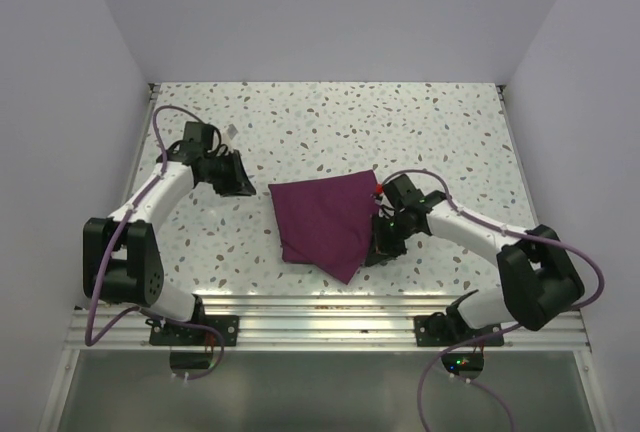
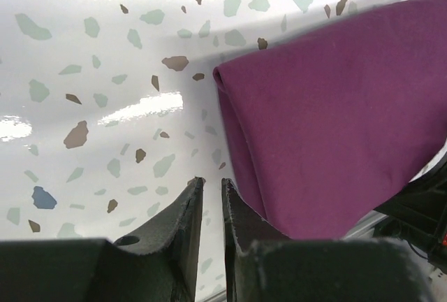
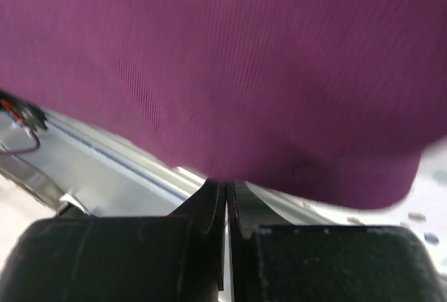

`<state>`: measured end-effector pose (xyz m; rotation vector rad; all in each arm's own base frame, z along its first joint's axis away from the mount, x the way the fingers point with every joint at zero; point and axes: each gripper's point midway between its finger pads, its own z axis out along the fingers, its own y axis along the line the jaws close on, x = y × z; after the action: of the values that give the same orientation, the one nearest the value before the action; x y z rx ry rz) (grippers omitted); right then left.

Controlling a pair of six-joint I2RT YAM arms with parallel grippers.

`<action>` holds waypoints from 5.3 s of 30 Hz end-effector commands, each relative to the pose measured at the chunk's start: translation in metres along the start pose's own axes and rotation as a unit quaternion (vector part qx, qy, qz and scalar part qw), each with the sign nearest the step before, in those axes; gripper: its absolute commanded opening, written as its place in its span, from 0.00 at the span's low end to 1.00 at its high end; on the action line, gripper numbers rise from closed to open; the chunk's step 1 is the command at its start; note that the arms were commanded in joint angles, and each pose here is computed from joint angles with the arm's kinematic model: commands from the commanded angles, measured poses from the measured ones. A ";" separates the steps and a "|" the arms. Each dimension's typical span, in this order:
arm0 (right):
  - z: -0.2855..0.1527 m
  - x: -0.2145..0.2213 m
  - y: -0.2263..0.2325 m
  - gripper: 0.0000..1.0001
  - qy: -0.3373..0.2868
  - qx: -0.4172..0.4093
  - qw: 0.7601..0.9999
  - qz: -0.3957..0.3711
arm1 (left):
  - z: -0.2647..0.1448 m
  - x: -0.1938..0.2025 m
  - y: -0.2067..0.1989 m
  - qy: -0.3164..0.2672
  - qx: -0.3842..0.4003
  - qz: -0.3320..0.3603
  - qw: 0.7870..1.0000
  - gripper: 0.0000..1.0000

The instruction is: Prepare the surgical pack

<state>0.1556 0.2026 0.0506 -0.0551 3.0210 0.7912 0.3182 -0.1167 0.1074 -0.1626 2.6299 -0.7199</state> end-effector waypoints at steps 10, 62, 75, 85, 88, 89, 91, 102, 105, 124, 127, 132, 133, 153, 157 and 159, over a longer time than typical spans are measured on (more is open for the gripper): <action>0.021 -0.072 0.006 0.00 -0.133 0.006 0.991 0.025 | -0.017 -0.026 -0.009 -0.063 -0.033 -0.002 0.997 0.20; 0.000 -0.251 0.111 0.00 -0.094 -0.231 0.968 -0.041 | 0.022 0.032 -0.050 0.049 0.096 0.066 0.992 0.22; -0.006 -0.180 0.046 0.00 -0.079 -0.200 0.976 -0.006 | 0.028 0.091 -0.041 0.114 0.142 0.034 0.983 0.22; -0.040 -0.177 0.044 0.20 -0.109 -0.143 0.984 0.001 | -0.011 0.059 -0.073 0.010 0.098 0.147 0.984 0.36; -0.058 -0.170 0.041 0.47 -0.130 -0.112 0.985 0.018 | -0.013 0.066 -0.094 -0.009 0.072 0.214 0.974 0.47; -0.067 -0.165 0.042 0.59 -0.136 -0.105 0.985 0.030 | -0.012 0.069 -0.098 -0.012 0.065 0.229 0.971 0.48; -0.072 -0.162 0.038 0.89 -0.149 -0.088 0.984 0.047 | -0.007 0.081 -0.107 -0.015 0.044 0.272 0.961 0.48; -0.075 -0.119 0.030 0.99 -0.161 -0.103 0.973 0.126 | 0.011 0.114 -0.101 -0.028 -0.097 0.422 0.901 0.52; -0.075 -0.109 0.028 0.99 -0.160 -0.108 0.974 0.115 | 0.015 0.122 -0.109 -0.022 -0.087 0.443 0.892 0.54; -0.051 -0.076 0.020 0.99 -0.131 -0.117 0.977 0.119 | 0.047 0.135 -0.109 0.015 -0.111 0.501 0.858 0.76; -0.046 -0.075 0.025 0.99 -0.127 -0.115 0.978 0.115 | 0.048 0.131 -0.105 0.009 -0.125 0.503 0.855 0.74; -0.031 -0.067 0.033 0.99 -0.112 -0.106 0.982 0.111 | 0.051 0.124 -0.097 0.003 -0.155 0.511 0.845 0.65; -0.028 -0.067 0.035 0.99 -0.111 -0.104 0.981 0.119 | 0.052 0.124 -0.098 0.003 -0.155 0.512 0.845 0.62; -0.015 -0.073 0.046 0.43 -0.149 -0.147 0.951 0.227 | 0.048 0.109 -0.123 -0.017 -0.148 0.507 0.849 0.00; -0.008 -0.078 0.045 0.29 -0.150 -0.153 0.945 0.249 | 0.046 0.106 -0.127 -0.023 -0.148 0.505 0.850 0.00; -0.007 -0.083 0.048 0.27 -0.151 -0.161 0.942 0.251 | 0.045 0.106 -0.130 -0.023 -0.142 0.503 0.852 0.00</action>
<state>0.2174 0.2355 0.0731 0.7370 2.6946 1.1250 0.2251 -0.2553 0.0777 1.0892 2.3443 0.0832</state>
